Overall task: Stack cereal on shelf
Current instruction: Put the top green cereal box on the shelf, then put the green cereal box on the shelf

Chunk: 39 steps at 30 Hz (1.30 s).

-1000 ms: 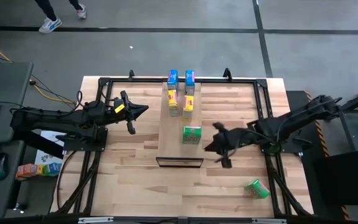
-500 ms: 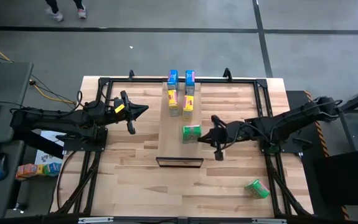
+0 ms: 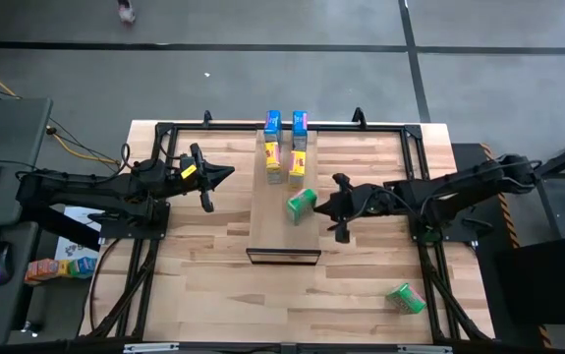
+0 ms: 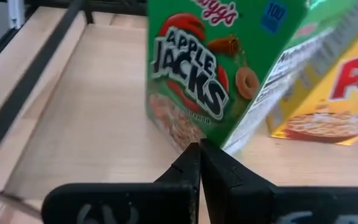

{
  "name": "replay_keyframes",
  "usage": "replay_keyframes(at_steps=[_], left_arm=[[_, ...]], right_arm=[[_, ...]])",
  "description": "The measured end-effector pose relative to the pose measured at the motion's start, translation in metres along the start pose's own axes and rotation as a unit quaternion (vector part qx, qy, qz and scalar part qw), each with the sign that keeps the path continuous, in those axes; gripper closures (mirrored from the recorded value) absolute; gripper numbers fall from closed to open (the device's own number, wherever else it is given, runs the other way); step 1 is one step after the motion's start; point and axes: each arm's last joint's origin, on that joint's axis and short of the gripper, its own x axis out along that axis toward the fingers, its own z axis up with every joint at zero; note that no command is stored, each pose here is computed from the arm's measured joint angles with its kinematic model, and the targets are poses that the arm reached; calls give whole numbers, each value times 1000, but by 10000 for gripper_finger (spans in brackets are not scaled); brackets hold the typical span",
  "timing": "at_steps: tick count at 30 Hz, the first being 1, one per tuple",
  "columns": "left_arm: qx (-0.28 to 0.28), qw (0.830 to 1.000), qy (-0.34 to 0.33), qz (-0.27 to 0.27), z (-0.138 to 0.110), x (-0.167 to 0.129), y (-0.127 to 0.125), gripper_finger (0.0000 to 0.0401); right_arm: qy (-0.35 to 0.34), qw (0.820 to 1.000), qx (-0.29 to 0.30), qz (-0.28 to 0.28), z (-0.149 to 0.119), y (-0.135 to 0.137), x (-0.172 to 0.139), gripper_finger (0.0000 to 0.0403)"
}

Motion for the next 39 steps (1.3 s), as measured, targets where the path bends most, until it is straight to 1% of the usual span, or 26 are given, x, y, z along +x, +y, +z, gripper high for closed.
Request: replay_keyframes(at_steps=[7, 12, 24, 31, 34, 36, 39], left_arm=[[0, 1000, 0, 0, 0, 0, 0, 401], [0, 1000, 0, 0, 0, 0, 0, 401], [0, 1000, 0, 0, 0, 0, 0, 401], [0, 1000, 0, 0, 0, 0, 0, 401], [0, 1000, 0, 0, 0, 0, 0, 401], [0, 1000, 0, 0, 0, 0, 0, 401], [0, 1000, 0, 0, 0, 0, 0, 401]], right_arm=[[-12, 1000, 17, -21, 2, -12, 2, 403], [-39, 998, 26, -33, 8, -19, 3, 403], [-95, 994, 32, -38, 18, -29, 4, 403], [-80, 995, 33, -46, 12, -32, 20, 403], [-70, 996, 28, -53, 10, -31, 21, 403], [-54, 997, 25, -55, 10, -31, 16, 403], [-35, 996, 24, -76, 18, -31, -2, 403]])
